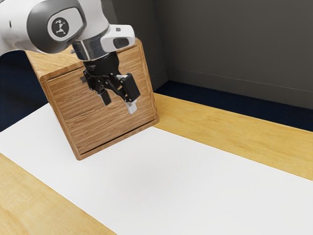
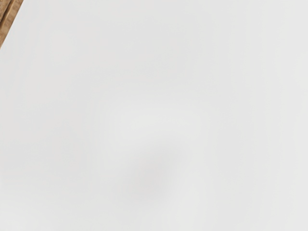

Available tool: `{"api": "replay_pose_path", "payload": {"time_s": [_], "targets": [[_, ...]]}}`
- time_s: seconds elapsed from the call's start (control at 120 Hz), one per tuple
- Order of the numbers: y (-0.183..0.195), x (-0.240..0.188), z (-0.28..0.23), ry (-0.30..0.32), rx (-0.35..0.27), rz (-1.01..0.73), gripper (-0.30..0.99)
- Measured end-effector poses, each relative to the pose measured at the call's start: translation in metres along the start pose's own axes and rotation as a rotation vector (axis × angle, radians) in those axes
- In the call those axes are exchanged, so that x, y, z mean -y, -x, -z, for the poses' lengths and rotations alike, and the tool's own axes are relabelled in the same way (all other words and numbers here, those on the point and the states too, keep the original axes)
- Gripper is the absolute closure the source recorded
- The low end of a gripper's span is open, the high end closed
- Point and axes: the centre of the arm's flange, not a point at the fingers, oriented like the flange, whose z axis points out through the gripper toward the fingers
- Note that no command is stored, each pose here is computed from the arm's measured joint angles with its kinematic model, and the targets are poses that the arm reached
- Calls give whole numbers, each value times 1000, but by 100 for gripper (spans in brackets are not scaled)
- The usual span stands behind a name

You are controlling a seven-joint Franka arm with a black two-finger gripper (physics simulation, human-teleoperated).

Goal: Pull the drawer handle with one arm to open the drawer

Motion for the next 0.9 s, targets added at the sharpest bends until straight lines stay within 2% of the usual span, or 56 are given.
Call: {"api": "replay_pose_path", "payload": {"time_s": [0.167, 0.358, 0.467, 0.55, 0.608, 0.7, 0.817, 0.9], "targets": [[0, 9, 0, 9, 2, 13, 0], [-1, 17, -4, 67, 9, 35, 0], [8, 25, 56, 68, -92, 34, 0], [32, 31, 105, 64, -174, 37, 0], [44, 32, 122, 61, -200, 39, 0], [45, 21, 122, 64, -193, 12, 0], [27, 8, 101, 83, -164, -15, 0], [21, 1, 97, 89, -170, -27, 0]]}}
